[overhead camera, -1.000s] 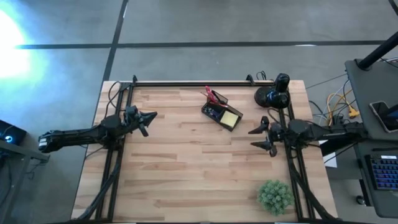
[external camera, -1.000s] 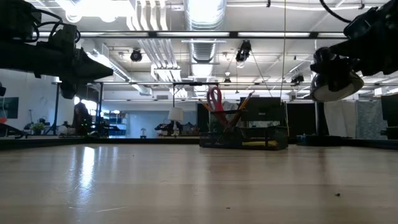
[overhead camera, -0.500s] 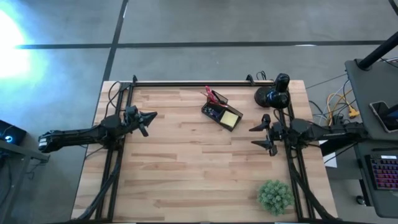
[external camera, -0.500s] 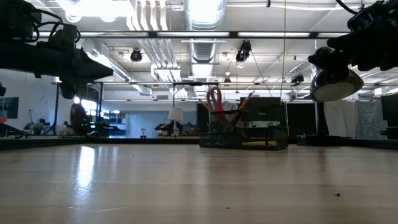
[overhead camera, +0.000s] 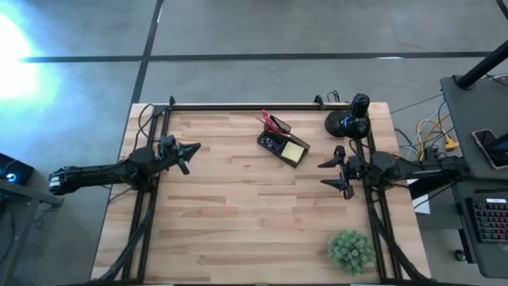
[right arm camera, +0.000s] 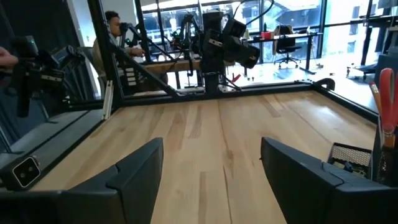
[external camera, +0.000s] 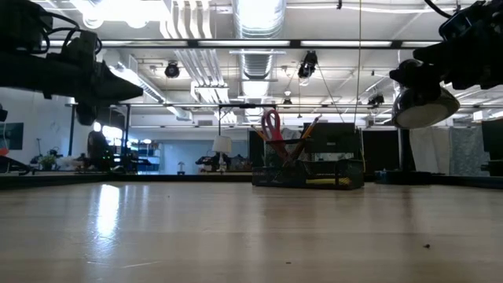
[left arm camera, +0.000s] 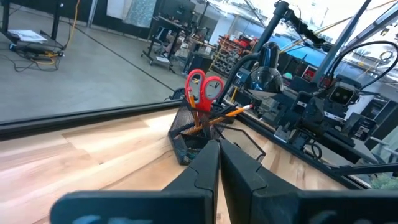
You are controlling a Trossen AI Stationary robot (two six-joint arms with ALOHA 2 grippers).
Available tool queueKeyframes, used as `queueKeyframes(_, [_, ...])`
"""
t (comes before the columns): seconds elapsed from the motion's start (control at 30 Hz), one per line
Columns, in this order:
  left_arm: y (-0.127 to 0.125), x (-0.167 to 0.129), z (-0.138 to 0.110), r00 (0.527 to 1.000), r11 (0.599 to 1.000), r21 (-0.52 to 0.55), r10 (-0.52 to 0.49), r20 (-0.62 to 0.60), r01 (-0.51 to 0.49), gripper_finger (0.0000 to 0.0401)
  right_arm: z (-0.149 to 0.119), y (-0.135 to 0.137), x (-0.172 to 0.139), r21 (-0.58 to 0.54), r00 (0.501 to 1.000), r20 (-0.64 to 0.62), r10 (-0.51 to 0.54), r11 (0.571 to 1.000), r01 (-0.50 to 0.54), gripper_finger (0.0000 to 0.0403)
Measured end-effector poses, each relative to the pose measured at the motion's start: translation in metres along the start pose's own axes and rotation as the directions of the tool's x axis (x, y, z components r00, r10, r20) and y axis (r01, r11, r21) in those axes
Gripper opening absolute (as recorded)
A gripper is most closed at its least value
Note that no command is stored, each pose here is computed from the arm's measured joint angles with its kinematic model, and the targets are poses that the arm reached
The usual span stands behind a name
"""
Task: Pick and place office supplies into organizer
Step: Return to Home Position
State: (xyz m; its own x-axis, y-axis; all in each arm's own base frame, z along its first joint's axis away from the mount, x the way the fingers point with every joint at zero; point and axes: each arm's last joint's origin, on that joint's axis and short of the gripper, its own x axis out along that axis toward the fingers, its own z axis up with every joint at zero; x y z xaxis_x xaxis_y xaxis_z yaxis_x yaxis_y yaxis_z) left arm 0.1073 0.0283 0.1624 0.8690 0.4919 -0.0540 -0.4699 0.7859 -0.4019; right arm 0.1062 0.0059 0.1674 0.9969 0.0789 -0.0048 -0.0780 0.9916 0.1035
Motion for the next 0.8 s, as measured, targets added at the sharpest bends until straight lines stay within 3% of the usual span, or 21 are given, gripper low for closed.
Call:
queueKeyframes(0.17, [-0.001,-0.001,-0.001,0.998,0.998,-0.025,-0.056,-0.025,0.055,0.0000,0.000,0.000,0.000,0.000,1.000,0.000,0.000,1.000,0.000,0.0256])
queueKeyframes(0.27, [-0.001,-0.006,-0.005,0.986,0.985,0.096,-0.134,-0.097,0.144,0.0000,0.000,0.000,0.000,0.000,1.000,0.000,-0.001,1.000,0.001,0.0253])
queueKeyframes(0.47, [-0.006,-0.015,0.003,0.941,0.905,0.262,-0.333,-0.055,0.335,0.0000,0.000,0.000,0.000,0.000,1.000,-0.002,-0.001,1.000,0.001,0.0253])
queueKeyframes(0.6, [-0.007,-0.013,-0.003,0.914,0.901,0.166,-0.381,-0.140,0.401,0.0000,0.000,0.000,0.000,0.000,1.000,-0.001,-0.003,1.000,0.003,0.0256])
queueKeyframes(0.7, [-0.008,-0.012,-0.005,0.898,0.869,0.235,-0.403,-0.179,0.436,0.0000,0.000,0.000,0.000,0.000,1.000,-0.001,-0.007,1.000,0.007,0.0255])
queueKeyframes(0.8, [-0.007,-0.010,-0.006,0.911,0.897,0.182,-0.371,-0.182,0.402,0.0000,0.000,0.000,0.000,-0.001,1.000,0.000,-0.007,1.000,0.007,0.0251])
